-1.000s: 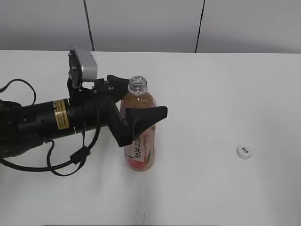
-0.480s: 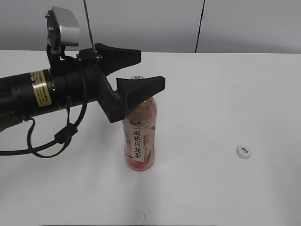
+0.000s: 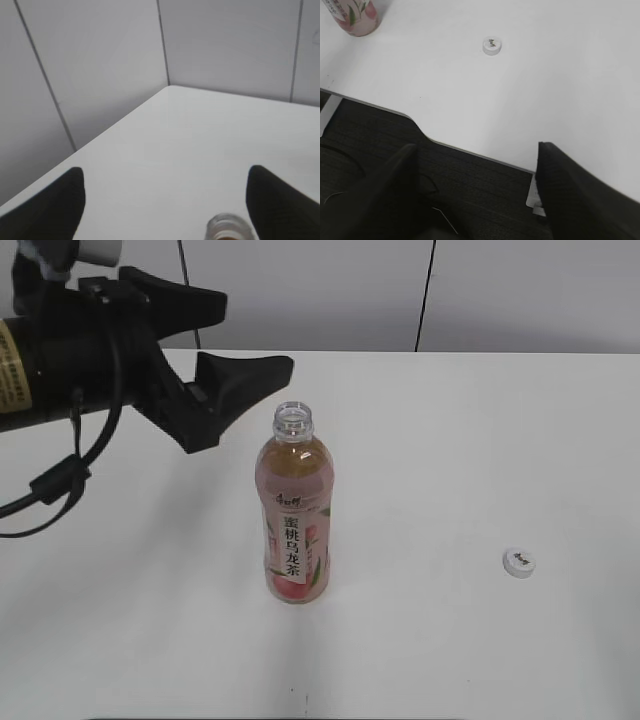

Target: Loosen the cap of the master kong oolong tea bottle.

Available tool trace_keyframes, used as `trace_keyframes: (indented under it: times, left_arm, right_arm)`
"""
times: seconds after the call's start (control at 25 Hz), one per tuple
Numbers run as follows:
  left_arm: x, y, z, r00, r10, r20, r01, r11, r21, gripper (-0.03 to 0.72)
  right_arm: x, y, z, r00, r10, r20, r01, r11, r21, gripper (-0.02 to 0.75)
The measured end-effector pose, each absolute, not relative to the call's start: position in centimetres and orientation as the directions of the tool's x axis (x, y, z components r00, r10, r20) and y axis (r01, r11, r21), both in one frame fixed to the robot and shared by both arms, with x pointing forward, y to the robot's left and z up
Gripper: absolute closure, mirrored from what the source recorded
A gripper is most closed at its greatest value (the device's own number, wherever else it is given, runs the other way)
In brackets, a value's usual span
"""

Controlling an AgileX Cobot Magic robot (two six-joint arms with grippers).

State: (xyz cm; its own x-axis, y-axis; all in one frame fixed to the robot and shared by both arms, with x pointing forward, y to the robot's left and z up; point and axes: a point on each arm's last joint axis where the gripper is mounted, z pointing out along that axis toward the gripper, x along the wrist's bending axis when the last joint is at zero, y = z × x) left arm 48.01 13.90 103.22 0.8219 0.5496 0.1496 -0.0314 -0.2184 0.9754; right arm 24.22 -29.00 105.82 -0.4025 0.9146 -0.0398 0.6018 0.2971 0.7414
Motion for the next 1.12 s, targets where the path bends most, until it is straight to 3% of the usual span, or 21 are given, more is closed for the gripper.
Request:
trace_keyframes:
  times: [0.2,0.44,0.64,0.8,0.92,1.12]
  left_arm:
    - [47.9,16.3,104.5,0.675,0.725,0.137,0.102,-0.275,0.956,0.104]
    - [46.6,19.2,106.3,0.416,0.902,-0.118,0.351,-0.039,0.936,0.104]
    - [44.1,21.0,106.9,0.229,0.931,-0.285,0.525,0.128,0.841,0.115]
    - [41.0,22.5,108.1,0.228,0.946,-0.228,0.574,0.059,0.817,0.118]
    - [37.1,24.0,109.6,0.289,0.939,-0.188,0.562,-0.007,0.827,0.118]
    - [31.7,26.3,109.6,0.434,0.901,-0.013,0.566,-0.262,0.782,0.125]
  right_arm:
    - [24.3,-29.1,105.8,-0.397,0.916,-0.057,0.6,0.306,0.739,0.191]
    - [24.3,-29.2,105.8,-0.395,0.917,-0.062,0.6,0.308,0.739,0.192]
    - [24.3,-29.2,105.8,-0.395,0.916,-0.064,0.599,0.31,0.738,0.192]
    - [24.3,-29.2,105.8,-0.396,0.916,-0.065,0.598,0.311,0.738,0.192]
    - [24.3,-29.2,105.7,-0.397,0.915,-0.067,0.599,0.314,0.737,0.192]
    - [24.3,-29.2,105.8,-0.398,0.915,-0.07,0.598,0.316,0.737,0.192]
